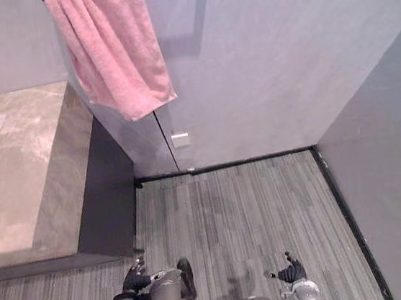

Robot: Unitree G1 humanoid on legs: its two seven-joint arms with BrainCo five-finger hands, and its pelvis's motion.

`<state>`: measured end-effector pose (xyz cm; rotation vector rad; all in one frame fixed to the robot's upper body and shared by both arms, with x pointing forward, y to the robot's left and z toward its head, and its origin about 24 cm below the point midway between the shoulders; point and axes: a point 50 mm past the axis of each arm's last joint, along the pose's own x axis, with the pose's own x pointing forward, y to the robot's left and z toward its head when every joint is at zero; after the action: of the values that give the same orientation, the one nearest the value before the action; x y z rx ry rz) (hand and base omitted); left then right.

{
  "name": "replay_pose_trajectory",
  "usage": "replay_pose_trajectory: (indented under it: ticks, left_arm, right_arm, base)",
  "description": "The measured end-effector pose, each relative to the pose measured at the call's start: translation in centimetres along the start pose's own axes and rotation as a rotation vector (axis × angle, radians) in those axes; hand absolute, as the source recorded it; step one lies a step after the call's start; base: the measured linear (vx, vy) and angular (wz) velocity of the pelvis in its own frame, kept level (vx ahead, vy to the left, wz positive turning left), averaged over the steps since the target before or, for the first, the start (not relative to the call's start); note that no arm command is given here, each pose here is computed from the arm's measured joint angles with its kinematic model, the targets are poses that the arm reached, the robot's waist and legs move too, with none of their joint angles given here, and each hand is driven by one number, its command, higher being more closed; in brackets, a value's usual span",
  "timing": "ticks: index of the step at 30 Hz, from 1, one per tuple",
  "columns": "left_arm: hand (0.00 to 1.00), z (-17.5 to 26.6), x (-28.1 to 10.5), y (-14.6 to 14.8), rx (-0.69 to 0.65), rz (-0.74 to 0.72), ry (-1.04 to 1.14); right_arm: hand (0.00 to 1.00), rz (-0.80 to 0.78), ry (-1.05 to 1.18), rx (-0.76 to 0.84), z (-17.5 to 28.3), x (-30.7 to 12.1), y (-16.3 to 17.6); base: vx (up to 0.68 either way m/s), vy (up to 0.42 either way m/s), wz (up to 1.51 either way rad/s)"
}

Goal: Organize washtable

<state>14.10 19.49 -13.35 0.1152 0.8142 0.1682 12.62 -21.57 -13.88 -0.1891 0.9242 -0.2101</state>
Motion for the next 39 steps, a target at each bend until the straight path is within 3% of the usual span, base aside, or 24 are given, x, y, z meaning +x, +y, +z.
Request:
replay_pose_trajectory:
  ticks: [11,16,21,39]
  left_arm:
    - [0.0,0.5,0.2,0.1,-0.003,0.004,-0.012]
    - [0.0,0.6,0.3,-2.3,-0.033,-0.048,0.005]
    - [0.0,0.7,0.2,-2.7,-0.069,-0.044,0.0]
    - [0.0,-1.9,-0.5,-0.8,-0.027,-0.005,0.079]
  right_arm:
    - [0.0,0.026,-0.019,-0.041,-0.1,-0.3,0.6]
    - [0.0,-0.011,0.01,-0.016,-0.6,-0.3,-0.4]
    - [0.0,-0.003,0.004,0.014,-0.5,-0.3,0.1]
    - [0.0,-0.001,0.067,0.037,-1.9,-0.5,0.9]
  base:
    - [0.45,-0.026,0.26]
    - [0.39,-0.154,0.32]
    - [0.24,-0.1,0.07]
    - [0.07,0.066,-0.08]
